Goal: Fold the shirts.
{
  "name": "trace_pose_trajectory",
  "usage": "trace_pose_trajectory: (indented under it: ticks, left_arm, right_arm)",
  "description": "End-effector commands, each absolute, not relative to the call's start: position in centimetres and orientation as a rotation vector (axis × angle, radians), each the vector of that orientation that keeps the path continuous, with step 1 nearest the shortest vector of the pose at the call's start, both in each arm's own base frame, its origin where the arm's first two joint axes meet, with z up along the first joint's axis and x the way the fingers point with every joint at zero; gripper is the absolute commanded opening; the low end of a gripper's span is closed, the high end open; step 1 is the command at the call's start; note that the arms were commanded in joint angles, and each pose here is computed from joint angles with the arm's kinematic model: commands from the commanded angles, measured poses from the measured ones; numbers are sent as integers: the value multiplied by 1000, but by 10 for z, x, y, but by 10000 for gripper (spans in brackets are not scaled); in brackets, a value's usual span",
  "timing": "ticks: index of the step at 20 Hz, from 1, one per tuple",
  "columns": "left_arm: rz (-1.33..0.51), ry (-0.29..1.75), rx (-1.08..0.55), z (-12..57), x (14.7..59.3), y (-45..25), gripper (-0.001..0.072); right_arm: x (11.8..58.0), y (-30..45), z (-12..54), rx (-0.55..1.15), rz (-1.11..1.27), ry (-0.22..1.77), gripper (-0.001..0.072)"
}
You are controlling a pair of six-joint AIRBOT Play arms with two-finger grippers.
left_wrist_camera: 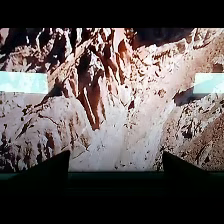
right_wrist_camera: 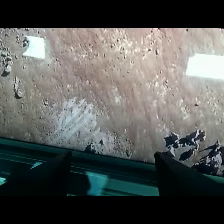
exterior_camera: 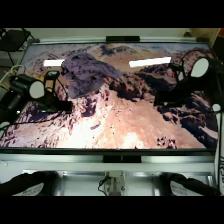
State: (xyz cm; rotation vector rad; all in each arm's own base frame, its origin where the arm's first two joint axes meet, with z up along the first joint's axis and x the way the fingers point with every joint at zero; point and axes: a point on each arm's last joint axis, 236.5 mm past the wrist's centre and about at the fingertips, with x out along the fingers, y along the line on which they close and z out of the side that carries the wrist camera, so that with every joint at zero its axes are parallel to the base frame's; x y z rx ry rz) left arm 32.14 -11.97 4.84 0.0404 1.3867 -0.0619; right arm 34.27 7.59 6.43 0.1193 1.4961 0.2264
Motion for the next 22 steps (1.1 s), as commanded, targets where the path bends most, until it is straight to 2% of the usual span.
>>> trace_pose_trajectory:
  ticks: [1, 17, 22]
  left_arm:
    - [-61, 1388, 41, 48, 321, -119, 720]
    - [-62, 1375, 34, 49, 324, -121, 720]
    - [-136, 1091, -56, 72, 386, -147, 720]
  right_arm:
    - [343, 76, 64, 119, 227, 1497, 639]
    - [346, 78, 64, 131, 224, 1485, 639]
    - [362, 80, 67, 139, 225, 1415, 639]
